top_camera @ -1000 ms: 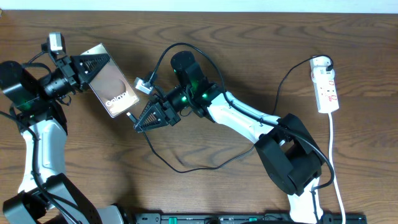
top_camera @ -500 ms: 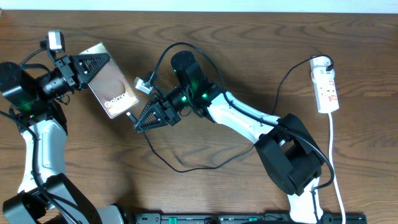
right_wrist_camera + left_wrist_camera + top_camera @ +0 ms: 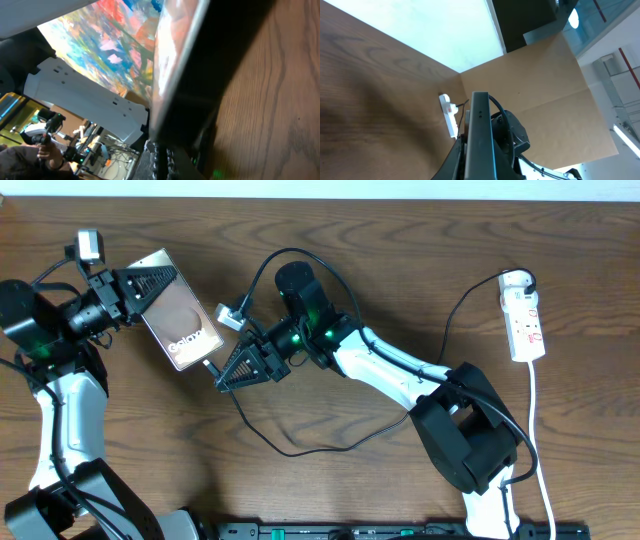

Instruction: Plug charger to phone and switch on socket

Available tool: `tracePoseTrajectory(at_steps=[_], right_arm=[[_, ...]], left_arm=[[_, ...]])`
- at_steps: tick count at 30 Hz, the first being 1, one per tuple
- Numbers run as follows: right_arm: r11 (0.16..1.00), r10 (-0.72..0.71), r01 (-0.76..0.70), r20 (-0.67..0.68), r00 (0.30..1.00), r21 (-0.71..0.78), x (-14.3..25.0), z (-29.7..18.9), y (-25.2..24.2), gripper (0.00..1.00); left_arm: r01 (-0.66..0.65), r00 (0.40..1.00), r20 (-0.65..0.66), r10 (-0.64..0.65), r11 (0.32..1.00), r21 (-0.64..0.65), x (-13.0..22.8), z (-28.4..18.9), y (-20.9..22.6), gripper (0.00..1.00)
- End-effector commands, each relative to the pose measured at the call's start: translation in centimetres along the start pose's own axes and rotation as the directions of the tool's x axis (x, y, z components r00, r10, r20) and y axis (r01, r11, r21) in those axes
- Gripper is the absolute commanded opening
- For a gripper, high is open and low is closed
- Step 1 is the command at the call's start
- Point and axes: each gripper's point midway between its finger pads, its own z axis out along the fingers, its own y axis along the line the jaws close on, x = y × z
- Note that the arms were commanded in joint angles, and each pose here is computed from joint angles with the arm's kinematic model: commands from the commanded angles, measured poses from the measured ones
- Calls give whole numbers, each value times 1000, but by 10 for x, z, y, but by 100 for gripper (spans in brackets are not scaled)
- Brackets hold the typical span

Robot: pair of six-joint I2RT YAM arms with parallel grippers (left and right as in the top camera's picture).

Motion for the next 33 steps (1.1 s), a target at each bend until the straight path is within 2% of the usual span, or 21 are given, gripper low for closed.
tracePoseTrajectory(at_steps=[1,33], right_arm=[[1000,-2,1,-5,1000,-12,-4,0,5,1],[1000,4,-4,2,1000,-6,-7,0,5,1]], left_arm=[[-8,1000,-15,8,1000,6,2,-2,-4,8],[-2,1000,-15,2,1000,6,2,-2,-4,8]])
